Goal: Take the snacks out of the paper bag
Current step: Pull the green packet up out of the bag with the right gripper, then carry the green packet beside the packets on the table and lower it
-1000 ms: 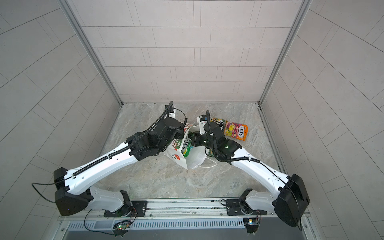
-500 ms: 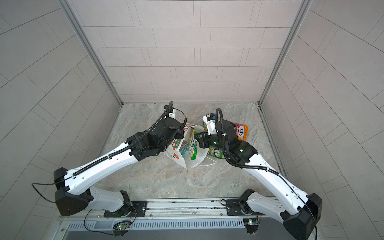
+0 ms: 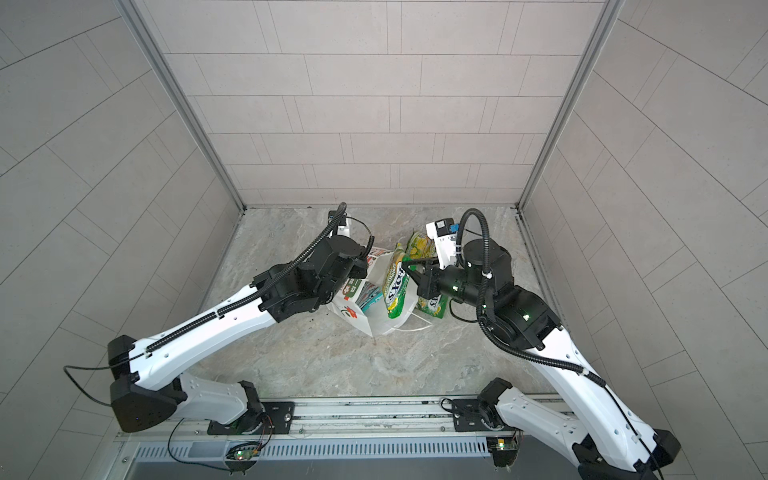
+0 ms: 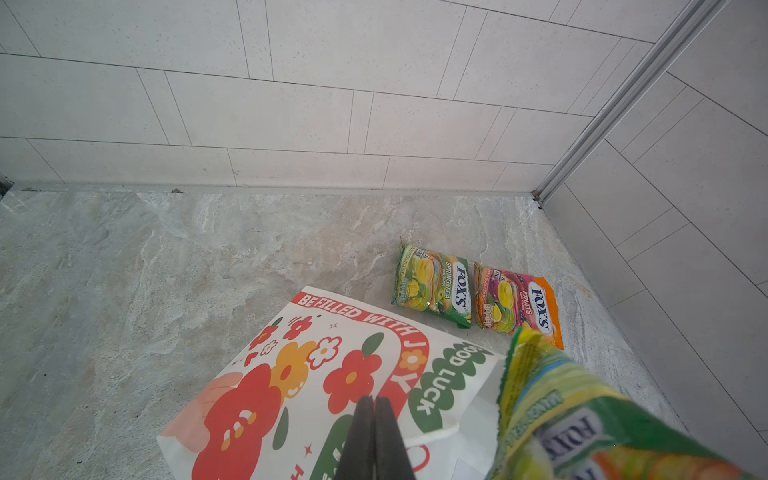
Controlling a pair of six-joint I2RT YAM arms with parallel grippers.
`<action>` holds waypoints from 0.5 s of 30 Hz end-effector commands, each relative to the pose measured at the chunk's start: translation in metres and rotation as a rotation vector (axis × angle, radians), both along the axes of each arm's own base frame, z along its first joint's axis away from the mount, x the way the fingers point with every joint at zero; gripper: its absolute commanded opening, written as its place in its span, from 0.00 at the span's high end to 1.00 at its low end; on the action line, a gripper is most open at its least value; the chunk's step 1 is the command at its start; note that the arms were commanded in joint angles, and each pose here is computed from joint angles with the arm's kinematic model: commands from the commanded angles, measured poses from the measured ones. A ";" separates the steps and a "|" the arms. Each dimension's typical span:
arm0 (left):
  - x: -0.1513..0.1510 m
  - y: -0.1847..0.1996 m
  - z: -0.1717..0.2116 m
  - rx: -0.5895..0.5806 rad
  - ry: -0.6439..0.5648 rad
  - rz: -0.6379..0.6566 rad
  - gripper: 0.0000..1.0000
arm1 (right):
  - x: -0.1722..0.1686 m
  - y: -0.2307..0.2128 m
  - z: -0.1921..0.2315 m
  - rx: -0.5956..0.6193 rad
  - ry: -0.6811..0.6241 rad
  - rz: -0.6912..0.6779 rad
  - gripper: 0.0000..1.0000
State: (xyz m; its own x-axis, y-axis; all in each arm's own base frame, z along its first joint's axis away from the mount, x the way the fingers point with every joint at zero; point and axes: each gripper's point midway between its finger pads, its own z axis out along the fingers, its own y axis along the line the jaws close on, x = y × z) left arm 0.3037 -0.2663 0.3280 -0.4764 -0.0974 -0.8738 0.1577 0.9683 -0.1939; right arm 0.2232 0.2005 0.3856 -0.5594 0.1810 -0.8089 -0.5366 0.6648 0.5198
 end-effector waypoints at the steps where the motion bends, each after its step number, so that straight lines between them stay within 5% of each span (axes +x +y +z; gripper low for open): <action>1: 0.002 0.005 0.000 0.021 0.002 0.018 1.00 | -0.004 -0.022 0.025 -0.028 -0.104 -0.064 1.00; 15: -0.001 0.004 0.005 0.001 -0.012 -0.009 1.00 | 0.017 -0.112 0.022 -0.357 -0.154 -0.421 1.00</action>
State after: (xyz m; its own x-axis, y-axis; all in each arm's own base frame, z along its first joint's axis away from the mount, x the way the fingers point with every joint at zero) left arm 0.3029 -0.2684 0.3275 -0.4815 -0.0942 -0.8714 0.1688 0.9656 -0.1976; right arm 0.2350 0.1148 0.4062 -0.4048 0.1276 -0.9055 -0.3324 0.9019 0.2757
